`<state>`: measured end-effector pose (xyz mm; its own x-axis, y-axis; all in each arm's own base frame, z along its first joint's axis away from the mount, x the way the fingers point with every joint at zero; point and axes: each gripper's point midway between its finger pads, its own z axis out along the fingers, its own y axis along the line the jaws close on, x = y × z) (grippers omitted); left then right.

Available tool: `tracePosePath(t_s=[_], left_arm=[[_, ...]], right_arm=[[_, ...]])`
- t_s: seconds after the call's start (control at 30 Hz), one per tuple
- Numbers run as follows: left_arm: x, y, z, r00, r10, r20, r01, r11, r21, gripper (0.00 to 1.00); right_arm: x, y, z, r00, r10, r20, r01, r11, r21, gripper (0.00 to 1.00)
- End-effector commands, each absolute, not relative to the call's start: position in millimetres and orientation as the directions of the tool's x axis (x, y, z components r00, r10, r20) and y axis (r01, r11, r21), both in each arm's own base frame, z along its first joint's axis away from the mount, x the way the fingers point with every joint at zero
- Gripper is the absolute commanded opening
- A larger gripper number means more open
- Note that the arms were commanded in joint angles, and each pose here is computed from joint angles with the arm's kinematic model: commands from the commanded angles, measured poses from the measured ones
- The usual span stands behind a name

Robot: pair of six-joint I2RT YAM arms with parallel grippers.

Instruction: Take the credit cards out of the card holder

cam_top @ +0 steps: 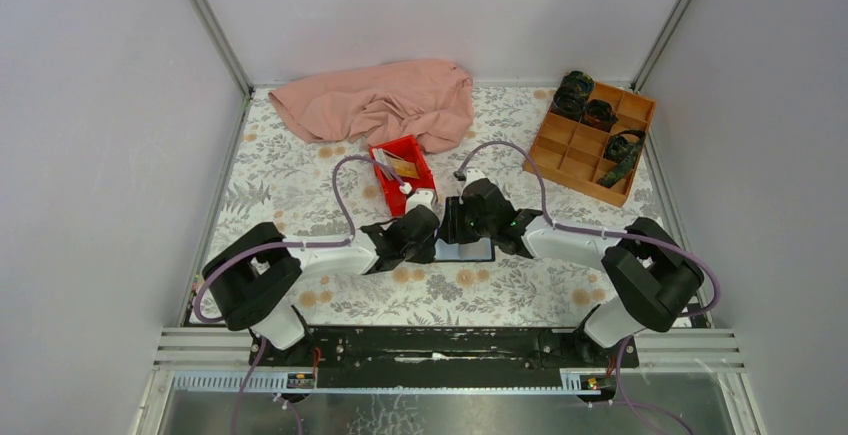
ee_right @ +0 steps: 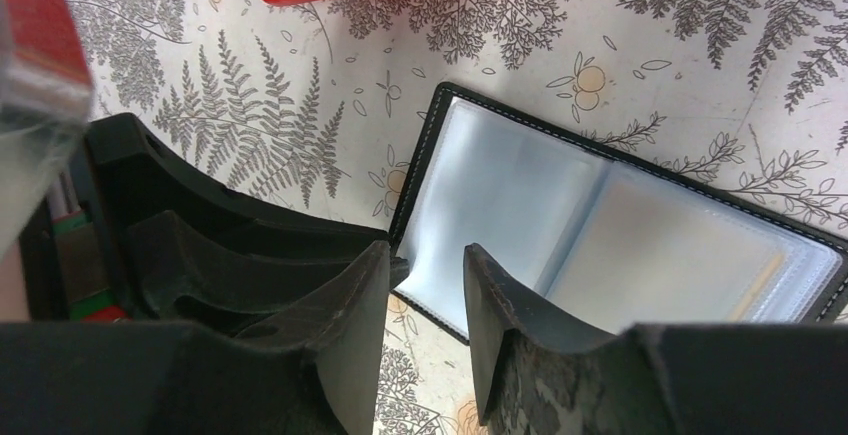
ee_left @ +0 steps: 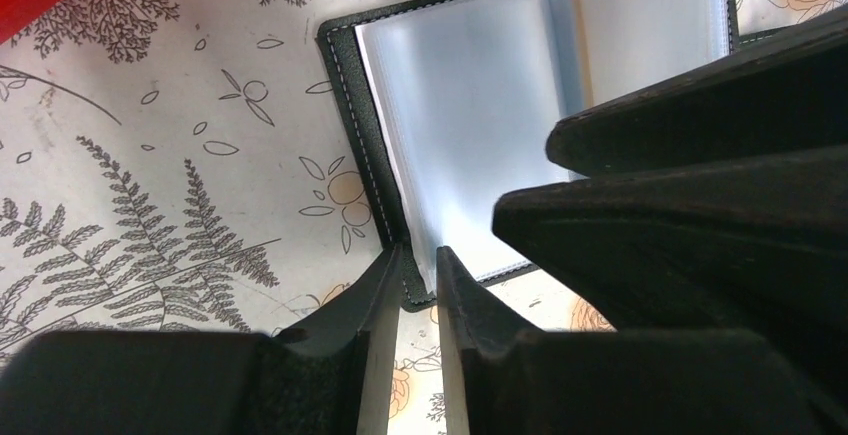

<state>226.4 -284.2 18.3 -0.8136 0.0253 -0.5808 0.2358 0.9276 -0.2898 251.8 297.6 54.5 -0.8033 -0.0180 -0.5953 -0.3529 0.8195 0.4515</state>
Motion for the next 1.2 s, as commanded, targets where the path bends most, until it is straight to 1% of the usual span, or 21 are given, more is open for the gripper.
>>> tracePosePath(t_s=[0.0,0.07,0.17,0.27,0.43,0.6,0.93,1.17], left_arm=[[228.9,-284.6,27.5,-0.793,0.000,-0.609,0.237,0.921,-0.309,0.25],[229.0,-286.2,26.9,-0.794,0.003,-0.608,0.240,0.920,-0.310,0.26],[229.9,-288.5,25.8,-0.796,0.010,-0.606,0.246,0.919,-0.309,0.25],[230.4,-288.0,25.7,-0.794,0.010,-0.607,0.246,0.920,-0.306,0.25],[229.8,-287.9,23.5,-0.796,0.011,-0.605,0.245,0.920,-0.306,0.25],[230.8,-291.4,21.6,-0.800,0.019,-0.600,0.251,0.919,-0.305,0.25],[232.3,-294.3,21.1,-0.801,0.024,-0.598,0.255,0.918,-0.305,0.25],[231.5,-294.5,20.3,-0.803,0.025,-0.596,0.256,0.917,-0.307,0.25]], right_arm=[[263.4,299.1,96.1,-0.742,0.039,-0.670,-0.368,0.810,0.456,0.42],[264.9,284.9,94.5,-0.749,0.041,-0.661,-0.347,0.826,0.444,0.46],[268.8,258.6,81.0,-0.784,0.093,-0.613,-0.283,0.826,0.488,0.53],[261.7,243.8,65.6,-0.800,0.080,-0.594,-0.261,0.845,0.466,0.58],[246.0,236.3,45.3,-0.827,0.070,-0.558,-0.245,0.848,0.470,0.59],[240.3,234.7,36.5,-0.837,0.074,-0.543,-0.236,0.846,0.478,0.59],[241.0,222.7,37.2,-0.823,0.069,-0.563,-0.222,0.874,0.432,0.60],[238.1,222.0,33.8,-0.829,0.064,-0.555,-0.223,0.873,0.433,0.61]])
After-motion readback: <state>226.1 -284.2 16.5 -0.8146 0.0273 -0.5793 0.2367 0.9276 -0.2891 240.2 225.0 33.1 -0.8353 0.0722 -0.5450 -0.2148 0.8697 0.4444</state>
